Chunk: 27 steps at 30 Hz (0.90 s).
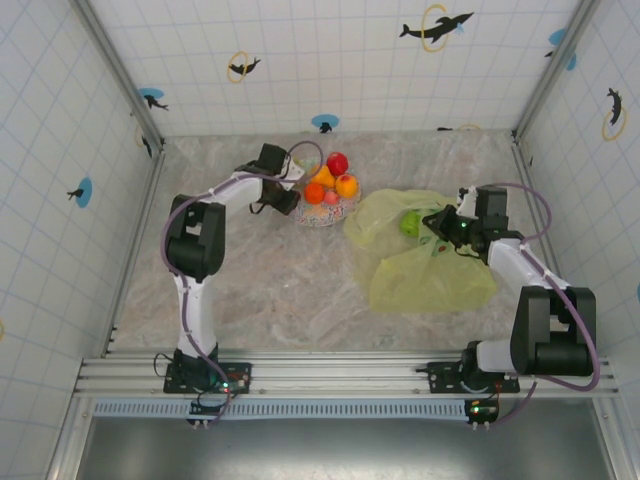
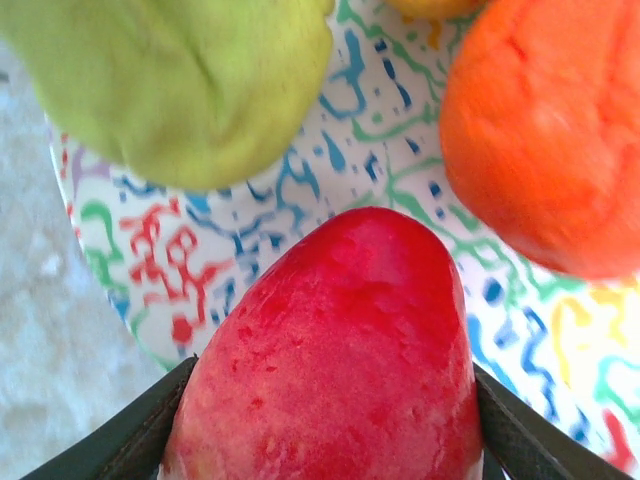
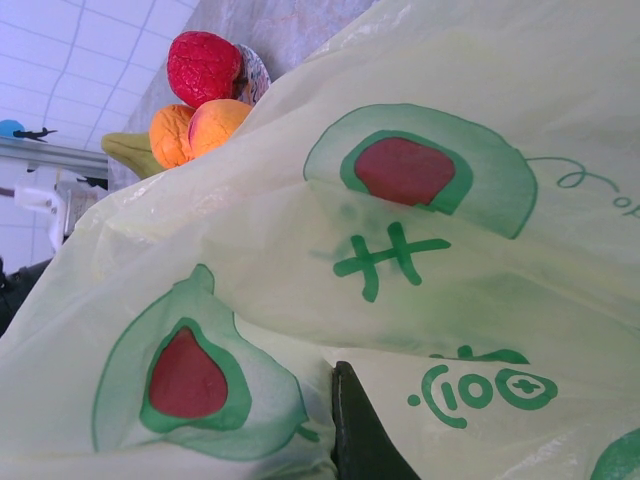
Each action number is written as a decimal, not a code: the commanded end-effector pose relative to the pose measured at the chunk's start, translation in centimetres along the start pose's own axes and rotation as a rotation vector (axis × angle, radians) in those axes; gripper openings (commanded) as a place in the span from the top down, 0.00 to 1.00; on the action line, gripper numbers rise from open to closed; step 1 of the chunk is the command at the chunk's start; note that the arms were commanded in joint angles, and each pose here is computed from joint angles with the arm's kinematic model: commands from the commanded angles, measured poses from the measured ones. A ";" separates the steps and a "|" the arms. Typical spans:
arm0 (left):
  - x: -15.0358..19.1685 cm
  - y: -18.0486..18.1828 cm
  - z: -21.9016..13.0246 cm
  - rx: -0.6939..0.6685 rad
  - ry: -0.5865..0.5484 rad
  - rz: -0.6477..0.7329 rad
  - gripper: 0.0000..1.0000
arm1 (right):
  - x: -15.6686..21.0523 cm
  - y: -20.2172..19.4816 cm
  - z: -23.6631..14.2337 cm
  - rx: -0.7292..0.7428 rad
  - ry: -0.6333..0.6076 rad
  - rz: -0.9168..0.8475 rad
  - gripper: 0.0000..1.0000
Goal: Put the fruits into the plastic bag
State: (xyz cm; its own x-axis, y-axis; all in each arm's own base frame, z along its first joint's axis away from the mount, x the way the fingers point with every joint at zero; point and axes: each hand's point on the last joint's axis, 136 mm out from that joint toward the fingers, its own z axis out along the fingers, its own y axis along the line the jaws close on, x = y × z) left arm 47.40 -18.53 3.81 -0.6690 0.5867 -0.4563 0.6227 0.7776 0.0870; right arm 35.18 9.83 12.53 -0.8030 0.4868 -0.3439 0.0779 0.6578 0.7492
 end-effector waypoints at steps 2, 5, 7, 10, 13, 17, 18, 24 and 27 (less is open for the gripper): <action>-2.3 -0.8 -5.5 0.007 -0.204 -0.105 0.49 | 0.3 -0.1 -0.1 -0.006 0.000 -0.008 1.00; -1.8 -1.4 -8.0 0.012 -0.298 -0.179 0.49 | 0.2 0.0 0.0 -0.007 0.004 -0.008 1.00; -0.7 -2.8 -9.5 0.058 -0.339 -0.232 0.51 | 0.1 0.1 0.0 -0.007 0.011 -0.013 1.00; 1.7 -6.3 -10.8 0.145 -0.366 -0.256 0.55 | -0.1 0.0 0.0 0.006 0.015 -0.025 1.00; 3.3 -11.8 -12.4 0.217 -0.385 -0.172 0.55 | -0.1 0.1 0.3 0.002 0.035 -0.031 1.00; 4.5 -20.2 -14.7 0.407 -0.413 -0.010 0.55 | 0.3 0.0 0.6 0.010 0.054 -0.038 1.00; 4.7 -22.6 -15.2 0.442 -0.410 0.058 0.55 | 0.3 0.0 0.7 0.013 0.053 -0.044 1.00; 2.8 -29.9 -14.6 0.499 -0.364 0.264 0.56 | 0.8 0.1 1.0 0.039 0.065 -0.070 1.00; 0.5 -32.6 -14.3 0.526 -0.381 0.340 0.56 | 1.0 0.2 1.0 0.065 0.074 -0.094 1.00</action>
State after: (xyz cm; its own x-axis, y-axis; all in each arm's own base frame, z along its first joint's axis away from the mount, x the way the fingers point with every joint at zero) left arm 20.51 -37.88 12.31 -0.3538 0.5733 -0.7390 0.9190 0.3600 -0.1606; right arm 34.31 10.95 10.95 -0.8519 0.4071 -0.3294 0.0646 0.7059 0.7053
